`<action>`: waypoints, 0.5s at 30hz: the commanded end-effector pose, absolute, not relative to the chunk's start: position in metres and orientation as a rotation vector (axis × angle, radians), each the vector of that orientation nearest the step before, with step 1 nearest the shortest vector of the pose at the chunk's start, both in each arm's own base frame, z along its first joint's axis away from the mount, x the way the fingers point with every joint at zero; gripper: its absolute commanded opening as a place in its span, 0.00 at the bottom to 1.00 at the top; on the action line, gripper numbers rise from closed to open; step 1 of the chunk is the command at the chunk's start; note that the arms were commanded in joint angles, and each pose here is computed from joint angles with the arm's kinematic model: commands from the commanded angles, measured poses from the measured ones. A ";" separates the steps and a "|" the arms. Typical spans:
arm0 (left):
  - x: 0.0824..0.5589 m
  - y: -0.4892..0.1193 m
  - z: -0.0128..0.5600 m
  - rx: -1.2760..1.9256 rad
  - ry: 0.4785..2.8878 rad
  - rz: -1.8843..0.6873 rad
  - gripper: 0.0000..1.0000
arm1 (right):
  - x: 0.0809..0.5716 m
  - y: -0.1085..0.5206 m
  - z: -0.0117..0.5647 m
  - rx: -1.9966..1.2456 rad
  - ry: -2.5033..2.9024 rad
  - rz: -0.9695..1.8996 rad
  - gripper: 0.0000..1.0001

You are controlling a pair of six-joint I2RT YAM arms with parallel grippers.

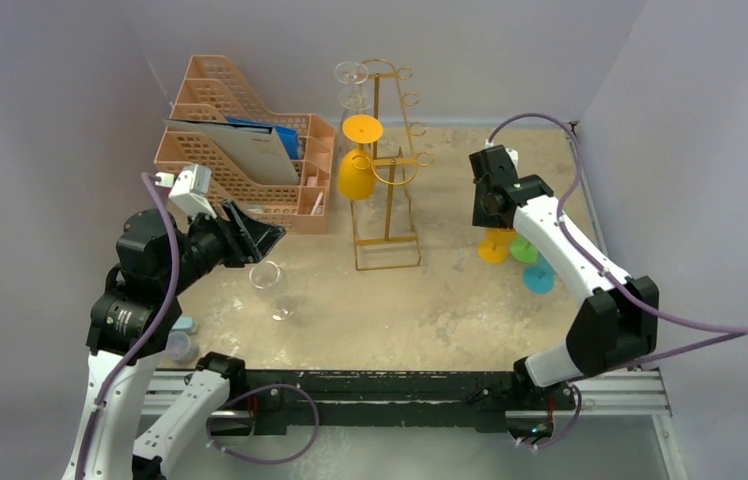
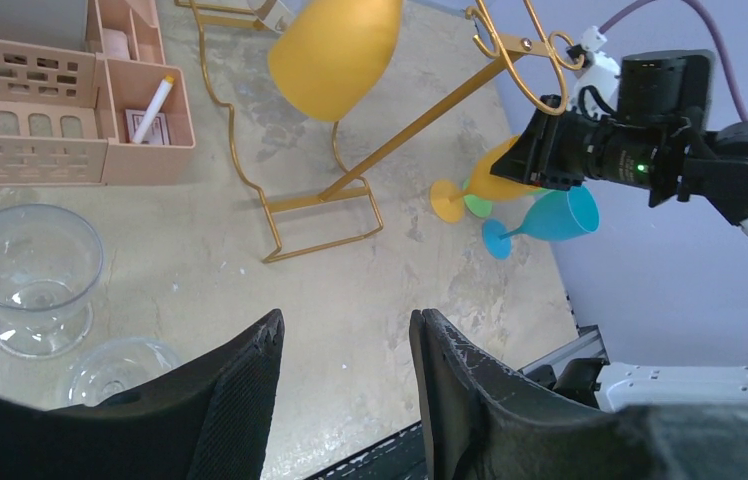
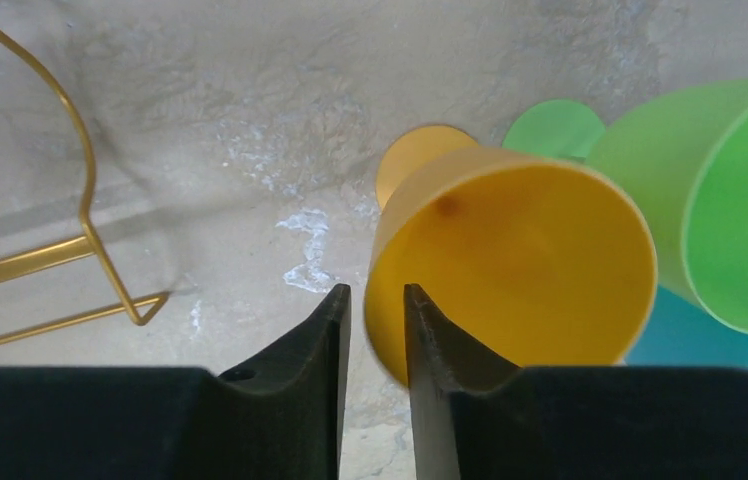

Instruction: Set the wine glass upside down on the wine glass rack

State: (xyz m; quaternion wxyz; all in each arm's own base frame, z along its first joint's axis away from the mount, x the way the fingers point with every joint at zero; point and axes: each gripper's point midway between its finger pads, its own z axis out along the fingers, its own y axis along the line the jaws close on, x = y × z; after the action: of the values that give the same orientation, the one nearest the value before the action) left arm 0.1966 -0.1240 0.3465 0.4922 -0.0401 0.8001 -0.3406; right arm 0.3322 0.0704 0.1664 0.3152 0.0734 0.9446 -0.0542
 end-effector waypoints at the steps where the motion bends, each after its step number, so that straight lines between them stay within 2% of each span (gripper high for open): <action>1: 0.199 -0.125 0.346 -0.100 1.935 -0.830 0.48 | 0.338 0.066 0.167 0.184 2.506 -0.175 0.25; 7: 0.202 -0.127 0.342 -0.112 1.950 -0.843 0.48 | 0.335 0.061 0.166 0.176 2.504 -0.205 0.00; 15: 0.202 -0.131 0.346 -0.117 1.941 -0.872 0.48 | 0.320 0.075 0.209 0.140 2.376 -0.074 0.00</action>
State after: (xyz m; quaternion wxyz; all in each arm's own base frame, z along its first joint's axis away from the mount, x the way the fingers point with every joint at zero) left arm 0.2014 -0.1264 0.3376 0.4779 -0.0471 0.8078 -0.3419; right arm 0.3289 0.0691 0.1675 0.3132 0.0582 0.9461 -0.0589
